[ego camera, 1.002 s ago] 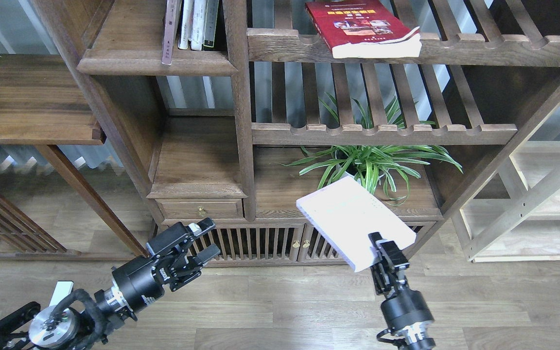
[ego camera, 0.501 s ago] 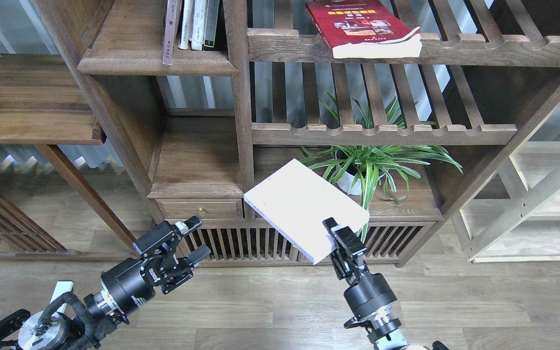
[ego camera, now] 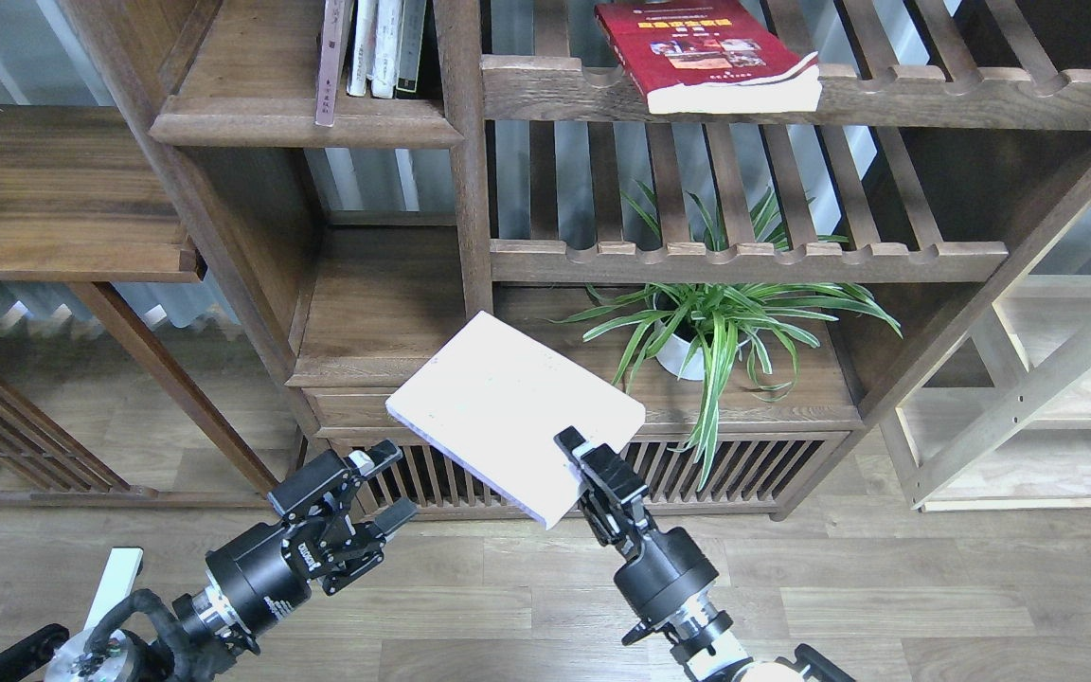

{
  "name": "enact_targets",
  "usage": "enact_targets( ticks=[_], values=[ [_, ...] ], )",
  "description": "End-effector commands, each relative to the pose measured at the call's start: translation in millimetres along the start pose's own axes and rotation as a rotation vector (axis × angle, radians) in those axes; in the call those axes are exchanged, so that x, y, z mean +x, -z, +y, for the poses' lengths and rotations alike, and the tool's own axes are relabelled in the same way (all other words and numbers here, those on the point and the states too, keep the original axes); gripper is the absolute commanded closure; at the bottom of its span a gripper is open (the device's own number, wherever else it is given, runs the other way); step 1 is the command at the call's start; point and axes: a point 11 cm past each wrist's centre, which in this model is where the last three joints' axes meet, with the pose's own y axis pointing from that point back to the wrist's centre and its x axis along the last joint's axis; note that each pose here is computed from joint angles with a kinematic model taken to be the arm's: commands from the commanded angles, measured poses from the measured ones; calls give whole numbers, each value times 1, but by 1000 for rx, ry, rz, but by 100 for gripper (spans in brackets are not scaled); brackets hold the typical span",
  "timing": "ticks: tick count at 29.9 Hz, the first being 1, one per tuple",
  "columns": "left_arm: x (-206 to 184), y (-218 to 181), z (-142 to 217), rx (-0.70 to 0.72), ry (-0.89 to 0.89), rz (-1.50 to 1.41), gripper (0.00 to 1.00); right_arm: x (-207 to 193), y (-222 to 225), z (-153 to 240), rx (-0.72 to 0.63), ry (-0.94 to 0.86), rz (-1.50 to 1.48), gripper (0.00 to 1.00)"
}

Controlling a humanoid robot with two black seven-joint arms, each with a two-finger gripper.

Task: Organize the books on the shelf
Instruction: 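Lower the white book with the right gripper toward the left gripper, then hold the white book between both grippers and grasp its edge with the left gripper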

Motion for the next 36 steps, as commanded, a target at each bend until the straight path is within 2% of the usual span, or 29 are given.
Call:
enact_targets(
  ticks=[1, 7, 12, 19, 24, 31, 36],
  values=[
    [1, 5, -10, -3, 22, 22, 2, 1, -10, 1, -29, -3, -7, 95],
    [4, 11, -29, -27, 63, 65, 3, 1, -20, 2, -59, -6, -13, 95],
    [5, 13, -40, -41, 79, 85, 8, 1, -20, 2, -62, -5, -8, 95],
    [8, 7, -39, -70, 69, 80, 29, 1, -20, 2, -65, -4, -6, 95],
    [12, 11, -38, -51, 53, 80, 32, 1, -21, 2, -71, -2, 4, 95],
    [11, 13, -40, -45, 59, 81, 42, 1, -23, 2, -78, -2, 10, 95],
    [7, 12, -43, -58, 77, 86, 63, 1, -28, 3, -95, -3, 9, 95]
  ],
)
